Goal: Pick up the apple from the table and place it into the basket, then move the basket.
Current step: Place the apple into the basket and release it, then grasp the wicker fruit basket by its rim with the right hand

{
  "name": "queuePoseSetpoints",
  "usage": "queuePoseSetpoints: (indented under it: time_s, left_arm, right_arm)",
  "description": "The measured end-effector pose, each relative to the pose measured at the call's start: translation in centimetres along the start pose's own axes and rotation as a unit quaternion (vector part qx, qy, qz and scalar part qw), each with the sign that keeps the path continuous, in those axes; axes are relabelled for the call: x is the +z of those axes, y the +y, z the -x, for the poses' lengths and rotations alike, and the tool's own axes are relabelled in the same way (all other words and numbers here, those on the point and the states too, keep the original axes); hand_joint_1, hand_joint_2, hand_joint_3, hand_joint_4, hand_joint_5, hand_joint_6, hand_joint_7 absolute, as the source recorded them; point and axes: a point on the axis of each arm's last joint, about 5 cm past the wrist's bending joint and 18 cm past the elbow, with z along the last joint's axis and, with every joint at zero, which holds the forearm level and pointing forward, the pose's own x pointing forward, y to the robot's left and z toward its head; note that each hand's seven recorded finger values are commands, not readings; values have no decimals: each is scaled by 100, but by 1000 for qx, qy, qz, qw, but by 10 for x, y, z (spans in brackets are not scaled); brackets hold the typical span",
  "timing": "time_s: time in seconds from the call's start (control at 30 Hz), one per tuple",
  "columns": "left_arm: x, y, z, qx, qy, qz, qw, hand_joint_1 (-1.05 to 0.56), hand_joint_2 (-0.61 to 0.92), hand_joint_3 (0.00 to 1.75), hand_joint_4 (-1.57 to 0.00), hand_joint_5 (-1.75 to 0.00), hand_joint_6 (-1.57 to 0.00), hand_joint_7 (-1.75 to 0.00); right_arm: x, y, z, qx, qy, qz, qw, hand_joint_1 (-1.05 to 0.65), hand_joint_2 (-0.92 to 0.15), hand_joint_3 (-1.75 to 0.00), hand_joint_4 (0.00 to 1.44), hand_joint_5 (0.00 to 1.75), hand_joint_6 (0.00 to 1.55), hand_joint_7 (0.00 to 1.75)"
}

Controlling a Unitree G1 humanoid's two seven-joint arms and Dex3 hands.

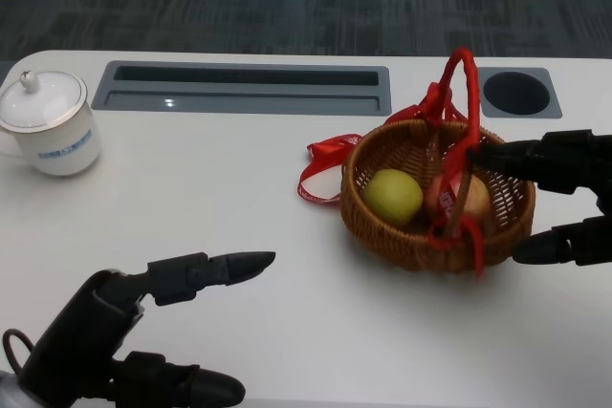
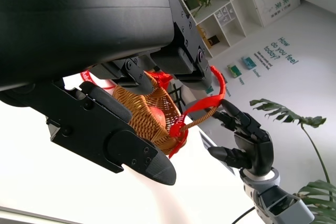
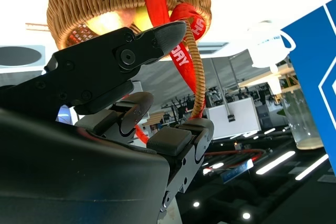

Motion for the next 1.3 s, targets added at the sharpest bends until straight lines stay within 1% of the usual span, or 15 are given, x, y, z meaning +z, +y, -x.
queuePoseSetpoints:
  time_s: [0.27, 0.37, 0.43, 0.47, 0.6, 0.73, 0.87, 1.0, 1.13, 1.3]
  left_arm:
    - [0, 0, 1, 0, 0, 0, 1000, -57, 75, 0, -70, 0, -65, 0]
    - [0, 0, 0, 0, 0, 1, 1000, -57, 75, 0, -70, 0, -65, 0]
    - [0, 0, 0, 0, 1, 2, 1000, -57, 75, 0, -70, 0, -65, 0]
    - [0, 0, 0, 0, 1, 3, 1000, -57, 75, 0, -70, 0, -65, 0]
    - [0, -1, -2, -3, -2, 5, 1000, -57, 75, 0, -70, 0, -66, 0]
    - [0, -1, -4, -5, -5, 5, 1000, -57, 75, 0, -71, 0, -66, 0]
    - [0, -2, -5, -8, -5, 5, 1000, -57, 76, 0, -71, 0, -66, 0]
    - [0, -2, -5, -9, -5, 5, 1000, -56, 75, 0, -71, 0, -66, 0]
    - [0, -2, -5, -9, -5, 6, 1000, -57, 75, 0, -71, 0, -66, 0]
    - [0, -2, -4, -9, -4, 6, 1000, -56, 75, 0, -71, 0, -66, 0]
  right_arm:
    - [1, -3, 24, -18, 23, 15, 999, -51, -78, -1, 74, 0, 73, 0]
    - [3, -3, 35, -4, 25, 25, 999, -51, -78, 0, 74, 0, 74, 1]
    - [5, -1, 42, 10, 25, 31, 999, -51, -77, 0, 76, 1, 75, 1]
    - [7, 0, 44, 10, 21, 33, 999, -51, -77, 0, 76, 1, 75, 1]
    - [11, -3, 41, -9, -16, 49, 999, -51, -79, -1, 74, 0, 74, 0]
    - [15, -6, 35, -17, -55, 57, 997, -51, -79, 0, 71, 0, 72, 0]
    - [18, -7, 33, -16, -75, 57, 995, -51, -80, 0, 72, 1, 72, 0]
    - [17, -7, 34, -18, -71, 58, 996, -54, -79, 0, 75, 2, 73, 1]
    - [13, -9, 35, -21, -52, 65, 996, -54, -78, 0, 75, 1, 72, 0]
    - [9, -17, 40, -11, -28, 87, 996, -53, -77, 0, 74, 0, 72, 1]
